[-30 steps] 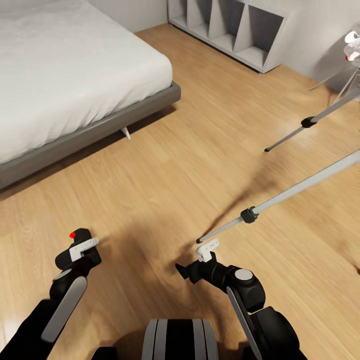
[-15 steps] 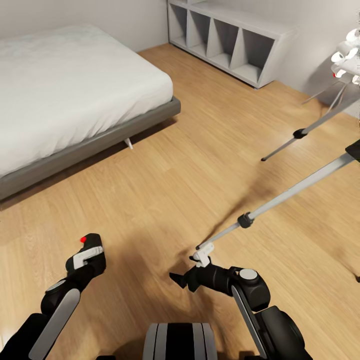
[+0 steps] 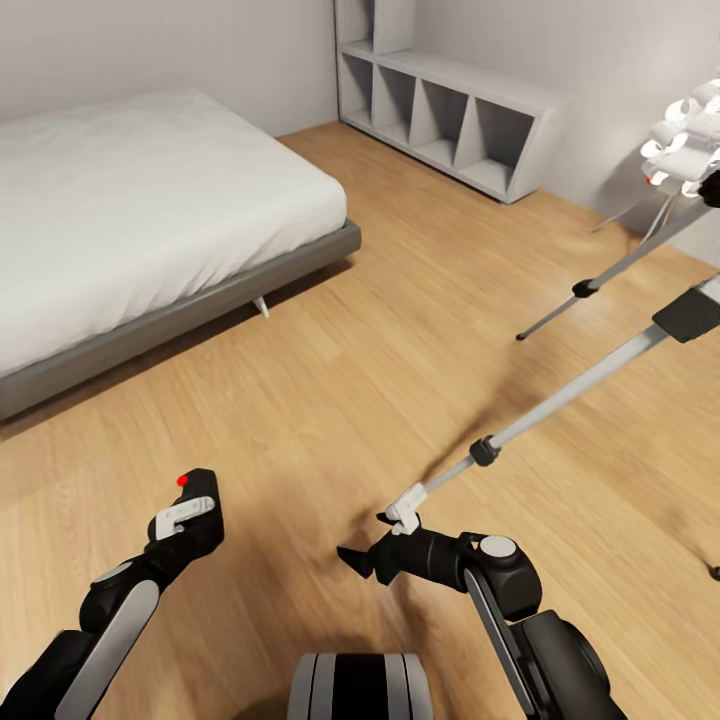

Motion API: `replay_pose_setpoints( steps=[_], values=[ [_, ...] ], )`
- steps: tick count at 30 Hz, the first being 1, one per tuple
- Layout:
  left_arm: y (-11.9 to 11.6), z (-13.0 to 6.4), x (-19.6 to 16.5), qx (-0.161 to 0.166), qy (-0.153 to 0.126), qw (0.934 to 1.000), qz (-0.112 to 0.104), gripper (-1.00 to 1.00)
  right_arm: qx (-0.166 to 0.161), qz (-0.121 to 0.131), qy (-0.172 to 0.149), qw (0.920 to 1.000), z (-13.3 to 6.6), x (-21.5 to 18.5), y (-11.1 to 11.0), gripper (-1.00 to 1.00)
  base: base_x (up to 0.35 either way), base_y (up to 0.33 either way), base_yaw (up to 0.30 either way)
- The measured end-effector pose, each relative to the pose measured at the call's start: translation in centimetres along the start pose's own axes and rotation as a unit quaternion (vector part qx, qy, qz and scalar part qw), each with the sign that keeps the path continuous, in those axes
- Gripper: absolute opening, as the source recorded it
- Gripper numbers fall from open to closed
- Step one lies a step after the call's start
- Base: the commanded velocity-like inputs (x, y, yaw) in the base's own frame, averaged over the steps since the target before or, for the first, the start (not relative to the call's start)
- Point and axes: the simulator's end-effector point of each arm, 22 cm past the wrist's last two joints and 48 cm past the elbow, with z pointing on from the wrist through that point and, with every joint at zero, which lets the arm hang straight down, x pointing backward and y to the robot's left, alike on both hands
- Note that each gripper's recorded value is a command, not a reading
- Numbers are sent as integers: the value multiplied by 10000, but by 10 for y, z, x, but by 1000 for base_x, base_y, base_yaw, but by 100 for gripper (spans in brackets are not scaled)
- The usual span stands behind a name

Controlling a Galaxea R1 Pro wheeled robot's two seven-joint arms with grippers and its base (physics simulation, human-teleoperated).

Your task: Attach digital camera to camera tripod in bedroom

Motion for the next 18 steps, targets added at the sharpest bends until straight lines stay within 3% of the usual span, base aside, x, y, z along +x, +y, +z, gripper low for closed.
replay_pose_setpoints(
  steps=[7, 18],
  values=[
    [-3, -9, -10, 60, -102, 9999, 7, -100, 16, -103, -90, 9999, -7, -11, 6, 100, 0, 0, -158],
    [-3, -14, -16, 31, -186, 9998, 27, -100, 25, -160, -155, 9997, -12, -18, 11, 100, -32, 0, -249]
  ],
)
